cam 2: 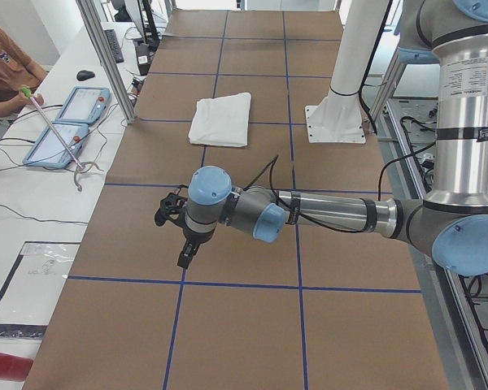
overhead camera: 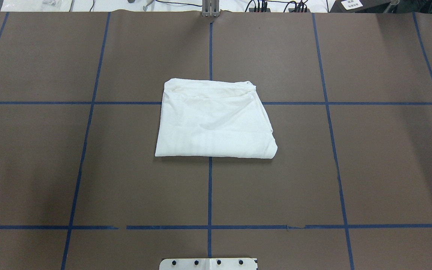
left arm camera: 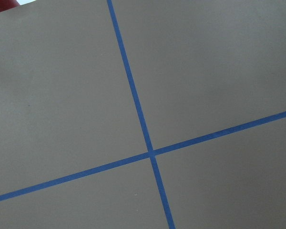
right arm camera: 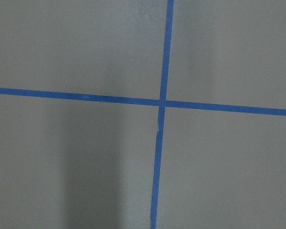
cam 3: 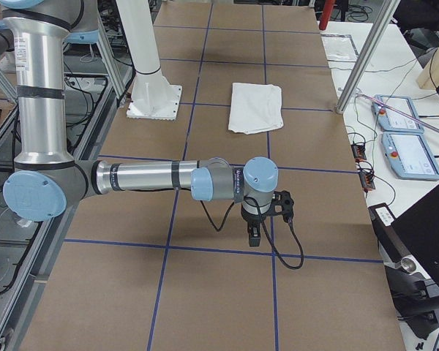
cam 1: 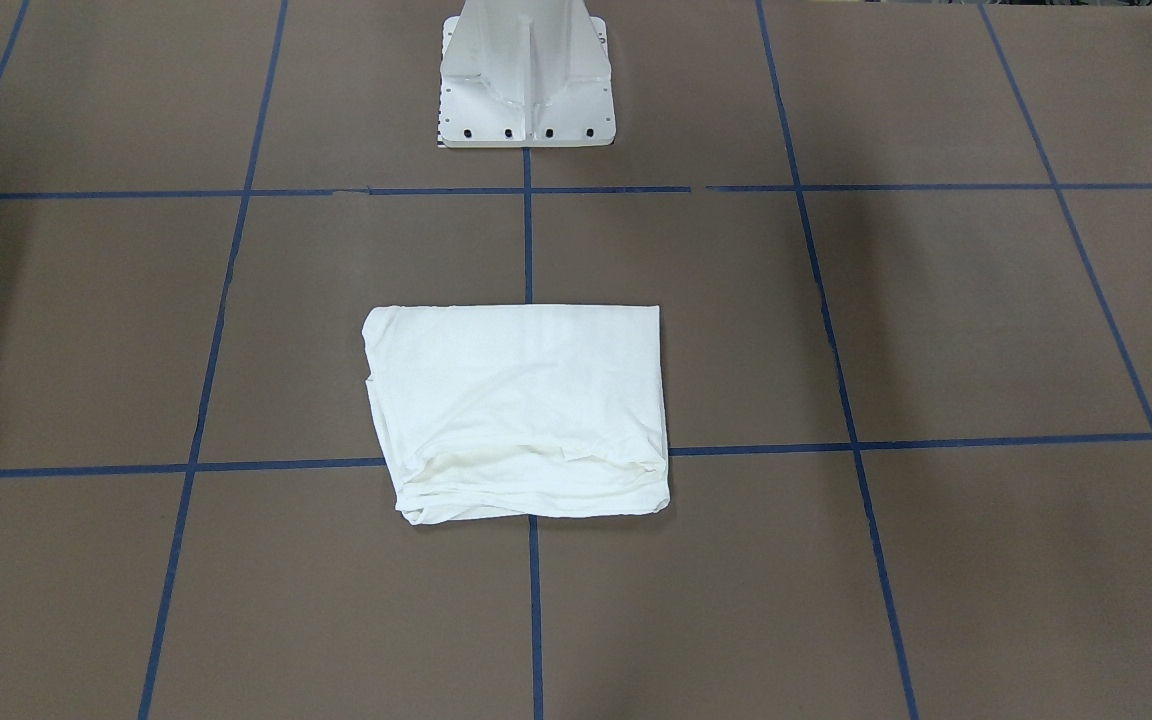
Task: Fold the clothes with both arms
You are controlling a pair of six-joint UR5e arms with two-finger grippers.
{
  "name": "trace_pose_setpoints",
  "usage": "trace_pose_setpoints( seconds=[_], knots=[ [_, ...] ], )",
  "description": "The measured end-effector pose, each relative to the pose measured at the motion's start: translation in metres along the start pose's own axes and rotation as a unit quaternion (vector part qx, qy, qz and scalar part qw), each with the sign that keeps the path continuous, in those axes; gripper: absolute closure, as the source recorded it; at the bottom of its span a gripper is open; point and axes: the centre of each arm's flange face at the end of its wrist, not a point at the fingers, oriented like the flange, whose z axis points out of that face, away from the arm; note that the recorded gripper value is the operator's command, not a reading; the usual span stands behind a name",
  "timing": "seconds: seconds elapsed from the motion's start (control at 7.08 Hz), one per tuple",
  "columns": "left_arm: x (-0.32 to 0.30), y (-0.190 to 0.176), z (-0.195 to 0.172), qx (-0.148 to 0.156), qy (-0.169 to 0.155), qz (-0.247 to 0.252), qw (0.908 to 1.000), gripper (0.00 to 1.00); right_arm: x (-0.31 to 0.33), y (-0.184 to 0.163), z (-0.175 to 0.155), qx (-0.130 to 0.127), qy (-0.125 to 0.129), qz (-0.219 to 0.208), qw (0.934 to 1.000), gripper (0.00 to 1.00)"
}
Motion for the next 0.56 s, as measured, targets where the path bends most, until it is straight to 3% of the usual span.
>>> trace_pose_setpoints(
  seconds=[0.56],
  knots=[
    [0.0131, 0.0056, -0.0130, 0.007, 0.007, 0.004, 0.9999, 0.00, -0.0092, -0.0028, -0.0059, 0.006, -0.018, 0.005, 0.9998, 0.00]
  ],
)
